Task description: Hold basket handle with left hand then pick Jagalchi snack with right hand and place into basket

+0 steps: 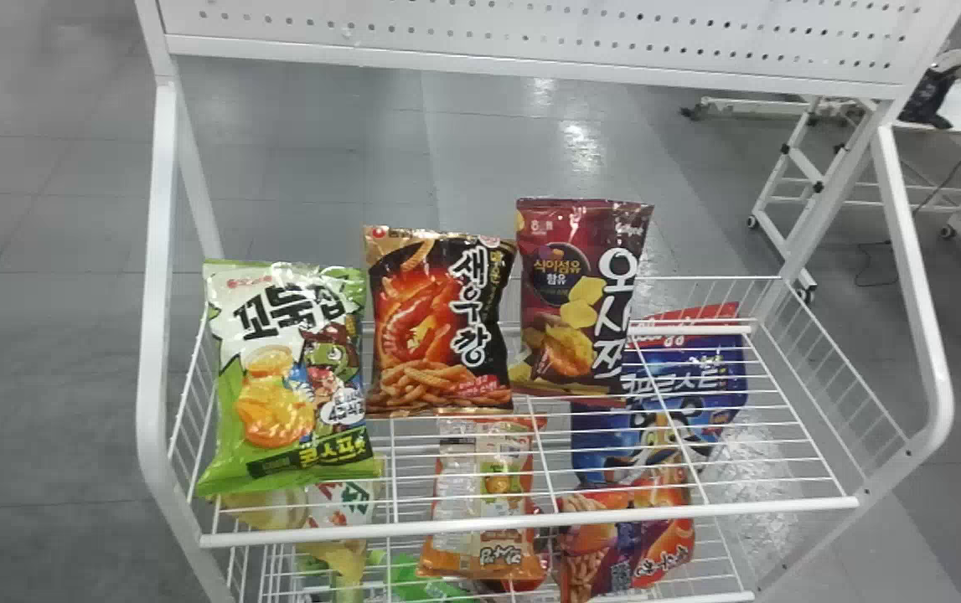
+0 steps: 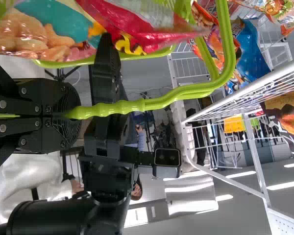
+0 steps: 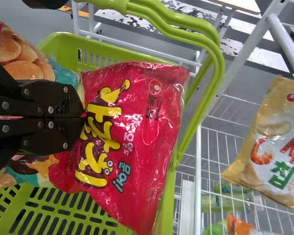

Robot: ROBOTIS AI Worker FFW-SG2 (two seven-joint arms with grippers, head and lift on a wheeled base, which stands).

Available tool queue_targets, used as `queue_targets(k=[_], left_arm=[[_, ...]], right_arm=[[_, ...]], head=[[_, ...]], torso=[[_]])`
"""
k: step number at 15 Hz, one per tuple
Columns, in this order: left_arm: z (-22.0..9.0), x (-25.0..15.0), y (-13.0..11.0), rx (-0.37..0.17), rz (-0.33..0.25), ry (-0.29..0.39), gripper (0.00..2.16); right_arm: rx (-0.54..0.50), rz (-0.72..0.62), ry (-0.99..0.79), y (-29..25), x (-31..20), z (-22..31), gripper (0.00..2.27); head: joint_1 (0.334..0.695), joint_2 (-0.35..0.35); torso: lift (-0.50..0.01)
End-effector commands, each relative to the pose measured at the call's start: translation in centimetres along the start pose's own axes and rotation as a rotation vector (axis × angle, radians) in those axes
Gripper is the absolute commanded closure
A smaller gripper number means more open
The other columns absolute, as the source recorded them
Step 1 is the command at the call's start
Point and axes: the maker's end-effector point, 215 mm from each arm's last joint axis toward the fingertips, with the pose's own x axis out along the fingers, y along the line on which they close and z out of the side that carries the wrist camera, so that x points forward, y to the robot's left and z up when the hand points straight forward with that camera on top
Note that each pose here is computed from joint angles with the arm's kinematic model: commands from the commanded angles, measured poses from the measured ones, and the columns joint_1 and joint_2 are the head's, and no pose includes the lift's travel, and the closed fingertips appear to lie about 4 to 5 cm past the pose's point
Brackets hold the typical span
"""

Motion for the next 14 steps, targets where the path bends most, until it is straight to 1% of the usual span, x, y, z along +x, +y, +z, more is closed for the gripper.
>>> queue_targets(k=[1,2,3,5,6,8,9,11,14], left_arm=[[-0.2,0.0,-0.2,-0.001,-0.005,0.001,1.67],[-0.3,-0.1,-0.2,-0.004,-0.005,0.002,1.67],[-0.3,-0.1,-0.3,-0.003,-0.009,0.002,1.67],[-0.7,0.0,-0.6,-0.004,-0.013,0.005,1.67],[-0.7,0.0,-0.7,-0.001,-0.013,0.005,1.67],[-0.8,0.0,-0.9,0.001,-0.011,0.007,1.67],[-0.7,0.1,-1.0,0.005,-0.010,0.006,1.67],[-0.5,0.1,-1.2,0.014,-0.009,0.005,1.67],[-0.3,0.4,-1.0,0.021,0.000,0.006,1.67]], right_arm=[[-0.005,-0.019,0.035,-0.5,0.7,-1.2,2.24],[-0.003,-0.032,0.056,-1.0,0.8,-1.9,2.22],[0.007,-0.046,0.082,-1.8,0.8,-2.9,1.83],[-0.002,-0.074,0.123,-3.2,0.7,-4.2,0.18],[-0.001,-0.076,0.130,-3.4,0.4,-4.7,0.00],[0.000,-0.087,0.086,-3.6,-1.0,-3.6,0.02],[-0.004,-0.098,0.050,-3.9,-2.1,-2.6,0.04],[0.002,-0.114,-0.012,-4.4,-4.3,-0.7,0.04],[0.036,-0.080,-0.116,-3.7,-8.5,2.6,0.06]], head=[[0.695,-0.124],[0.695,-0.115],[0.695,-0.121],[0.695,-0.165],[0.695,-0.201],[0.695,-0.271],[0.695,-0.325],[0.695,-0.350],[0.695,-0.350]], torso=[[-0.010],[-0.010],[-0.010],[-0.010],[-0.010],[-0.010],[-0.010],[-0.010],[-0.010]])
